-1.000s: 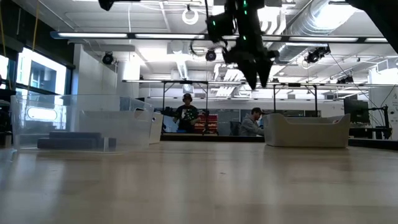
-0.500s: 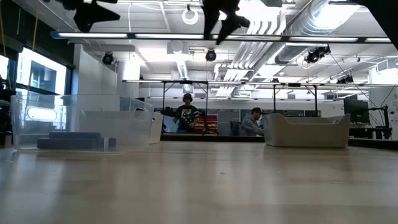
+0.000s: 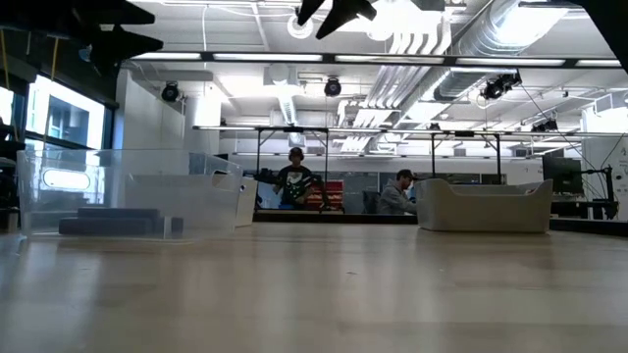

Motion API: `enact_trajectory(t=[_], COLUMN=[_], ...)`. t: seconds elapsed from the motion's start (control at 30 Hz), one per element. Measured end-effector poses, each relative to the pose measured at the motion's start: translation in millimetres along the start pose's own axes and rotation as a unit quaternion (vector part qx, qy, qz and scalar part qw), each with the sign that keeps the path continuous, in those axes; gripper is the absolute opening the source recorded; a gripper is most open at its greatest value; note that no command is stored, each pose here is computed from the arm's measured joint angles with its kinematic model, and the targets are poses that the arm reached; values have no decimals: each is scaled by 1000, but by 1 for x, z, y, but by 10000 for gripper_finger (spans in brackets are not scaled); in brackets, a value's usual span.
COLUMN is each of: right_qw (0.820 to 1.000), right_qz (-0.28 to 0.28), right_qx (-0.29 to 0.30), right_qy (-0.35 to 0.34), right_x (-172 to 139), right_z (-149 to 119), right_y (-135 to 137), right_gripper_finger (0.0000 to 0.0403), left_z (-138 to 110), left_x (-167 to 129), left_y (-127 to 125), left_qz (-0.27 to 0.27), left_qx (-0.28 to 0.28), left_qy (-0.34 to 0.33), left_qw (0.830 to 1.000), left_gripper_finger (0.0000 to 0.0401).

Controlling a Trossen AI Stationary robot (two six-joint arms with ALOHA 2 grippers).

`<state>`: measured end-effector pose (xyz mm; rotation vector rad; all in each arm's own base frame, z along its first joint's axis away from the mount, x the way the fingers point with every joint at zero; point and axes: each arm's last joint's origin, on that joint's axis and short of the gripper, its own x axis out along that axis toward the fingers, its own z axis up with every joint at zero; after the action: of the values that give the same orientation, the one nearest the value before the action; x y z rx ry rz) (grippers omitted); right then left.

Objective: Sort & place blocks by color
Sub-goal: Return to Home Position

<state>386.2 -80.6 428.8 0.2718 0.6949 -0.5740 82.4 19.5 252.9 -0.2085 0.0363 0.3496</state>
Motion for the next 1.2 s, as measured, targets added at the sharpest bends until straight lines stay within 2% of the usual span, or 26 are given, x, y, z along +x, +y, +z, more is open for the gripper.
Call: enact_trajectory(t=[0.4, 0.6, 0.93, 1.07, 1.2], right_qw=[1000, 1000, 994, 989, 987], right_qz=[-2, -16, -82, -127, -139], right_qx=[3, 19, 5, -2, 8], right_qy=[1, -17, -71, -81, -84], right_x=[-1, -17, -91, -125, -154], right_z=[0, 3, 1, -9, -27], right_y=[-2, -10, -38, -54, -69], right_gripper_finger=[227, 227, 227, 227, 227], left_z=[-30, -49, -67, -75, -77], left_x=[-5, 1, 8, 10, 10], left_y=[7, 10, 11, 12, 12], left_qz=[-3, -2, -31, -37, -34], left_qx=[24, 14, -1, -14, -28], left_qy=[-15, -4, 21, 37, 47], left_qw=[1000, 1000, 999, 999, 998], left_gripper_finger=[223, 223, 206, 196, 193])
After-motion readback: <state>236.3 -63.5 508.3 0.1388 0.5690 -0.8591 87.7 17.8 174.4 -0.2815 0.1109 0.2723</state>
